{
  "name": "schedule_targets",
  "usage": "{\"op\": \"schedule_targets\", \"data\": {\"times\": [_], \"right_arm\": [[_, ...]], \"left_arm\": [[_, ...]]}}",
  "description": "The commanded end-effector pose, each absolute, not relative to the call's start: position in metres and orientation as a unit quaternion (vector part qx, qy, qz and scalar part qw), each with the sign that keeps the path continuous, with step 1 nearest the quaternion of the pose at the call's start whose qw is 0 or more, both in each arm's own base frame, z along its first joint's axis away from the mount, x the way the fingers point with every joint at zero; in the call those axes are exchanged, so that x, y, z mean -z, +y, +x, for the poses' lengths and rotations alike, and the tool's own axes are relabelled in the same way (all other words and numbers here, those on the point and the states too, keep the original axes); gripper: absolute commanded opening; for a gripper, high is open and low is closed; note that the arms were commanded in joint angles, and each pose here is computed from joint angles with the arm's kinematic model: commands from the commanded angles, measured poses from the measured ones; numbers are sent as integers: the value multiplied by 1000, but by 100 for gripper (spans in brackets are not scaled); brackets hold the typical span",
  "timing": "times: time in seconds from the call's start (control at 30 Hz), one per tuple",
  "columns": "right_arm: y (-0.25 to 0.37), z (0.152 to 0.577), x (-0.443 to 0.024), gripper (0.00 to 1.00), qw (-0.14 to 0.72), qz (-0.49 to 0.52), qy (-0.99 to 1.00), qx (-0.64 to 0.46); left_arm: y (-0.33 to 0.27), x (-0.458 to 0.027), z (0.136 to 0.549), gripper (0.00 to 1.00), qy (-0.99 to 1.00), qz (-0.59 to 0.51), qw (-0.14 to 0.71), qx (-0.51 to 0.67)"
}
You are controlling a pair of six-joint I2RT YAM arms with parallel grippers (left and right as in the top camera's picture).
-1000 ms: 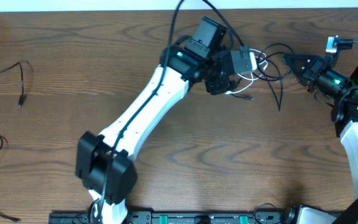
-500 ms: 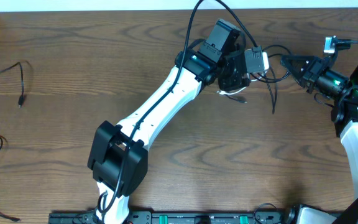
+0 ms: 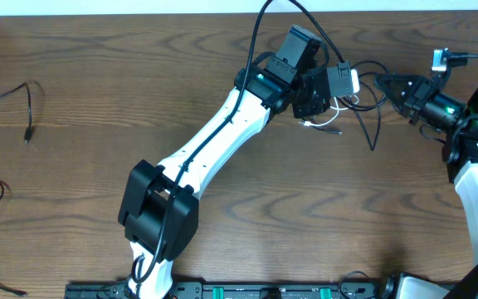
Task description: Untangle cables
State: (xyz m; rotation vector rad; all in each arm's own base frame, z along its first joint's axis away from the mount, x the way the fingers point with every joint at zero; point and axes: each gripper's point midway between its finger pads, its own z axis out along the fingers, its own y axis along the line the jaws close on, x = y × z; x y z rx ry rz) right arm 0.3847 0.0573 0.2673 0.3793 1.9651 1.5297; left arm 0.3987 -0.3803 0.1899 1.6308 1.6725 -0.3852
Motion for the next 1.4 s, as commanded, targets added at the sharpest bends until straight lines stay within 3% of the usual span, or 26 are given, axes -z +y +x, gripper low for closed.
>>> {"op": "schedule_targets", "data": {"times": [0.0,0.37,0.8,1.23,1.37], "right_arm": [[63,379,-277,1,309,121,740,-585],[59,381,-277,1,319,118,741,-579],[53,386,-273,1,340,120,747,-559],[49,388,-264,1,342,135,756,-542],[48,389,-263,11,348,133,757,-536]], "left_arm": [[-380,-180,400,8,657,639,369,154],[-328,-190,428,7,710,601,363,57],[-254,-280,423,7,737,535,413,-7],[-67,-377,441,7,833,193,485,-186],[-35,-392,435,7,835,137,496,-195]]}}
